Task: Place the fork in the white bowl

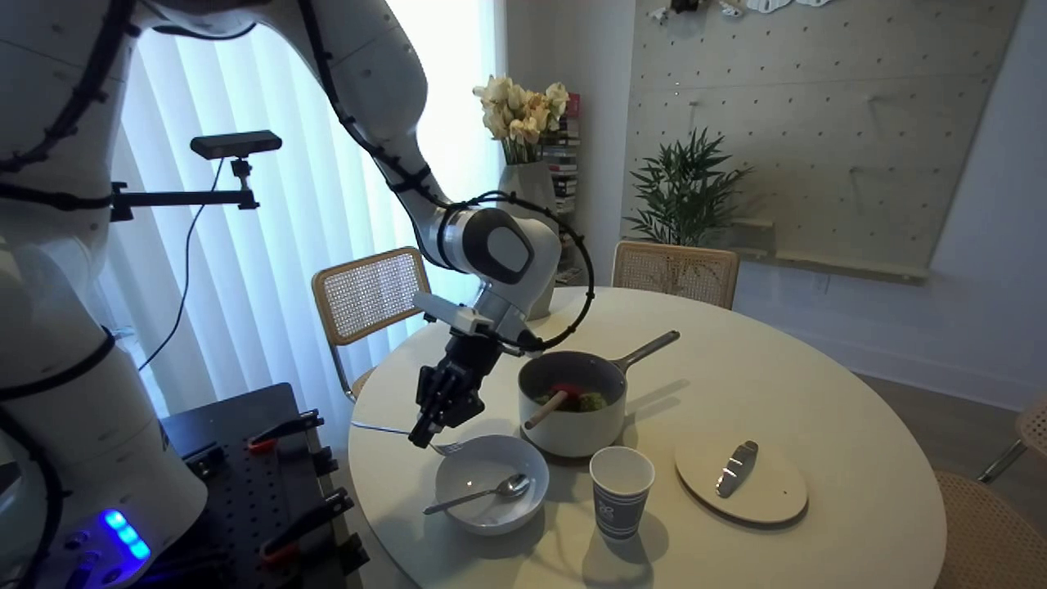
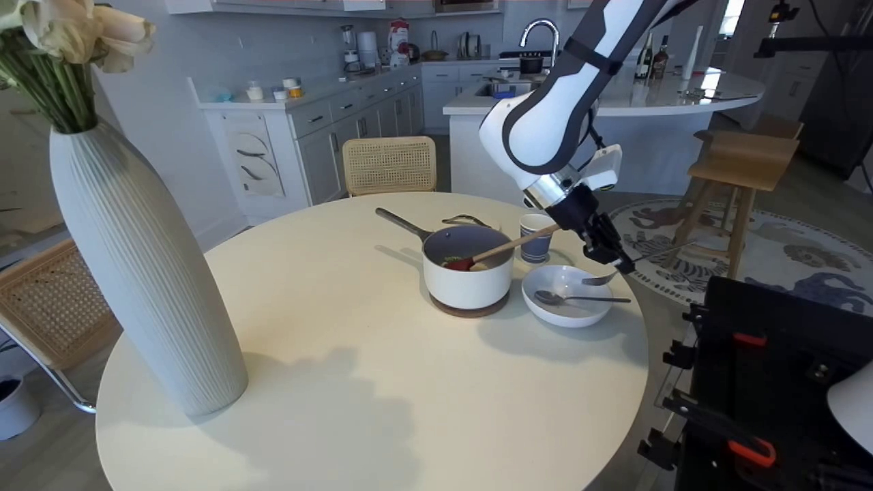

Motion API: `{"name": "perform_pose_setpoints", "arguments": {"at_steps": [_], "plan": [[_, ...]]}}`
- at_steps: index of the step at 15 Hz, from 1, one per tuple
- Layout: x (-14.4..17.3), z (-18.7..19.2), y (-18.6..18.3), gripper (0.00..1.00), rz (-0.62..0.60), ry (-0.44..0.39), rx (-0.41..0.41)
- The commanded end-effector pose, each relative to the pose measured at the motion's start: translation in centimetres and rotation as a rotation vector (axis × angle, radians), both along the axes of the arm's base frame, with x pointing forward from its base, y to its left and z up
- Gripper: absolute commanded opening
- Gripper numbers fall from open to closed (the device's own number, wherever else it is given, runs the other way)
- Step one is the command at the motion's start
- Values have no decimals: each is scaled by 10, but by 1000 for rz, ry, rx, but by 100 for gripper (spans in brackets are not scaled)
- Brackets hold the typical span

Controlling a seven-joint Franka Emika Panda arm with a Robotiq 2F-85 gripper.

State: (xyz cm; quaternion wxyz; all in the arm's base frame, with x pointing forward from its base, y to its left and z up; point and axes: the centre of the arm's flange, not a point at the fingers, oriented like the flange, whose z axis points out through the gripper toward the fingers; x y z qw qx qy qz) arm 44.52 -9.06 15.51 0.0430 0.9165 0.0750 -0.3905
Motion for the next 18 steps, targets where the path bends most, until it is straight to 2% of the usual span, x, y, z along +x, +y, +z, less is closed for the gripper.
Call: {"name": "perform_pose_setpoints", "arguments": {"at_steps": [1,9,18], "plan": [[10,-6,-7,2,2,-7,-12],[24,-38,-25,2,-9,-89,-48],[34,-59,-15,2,24,-286,-10]]}}
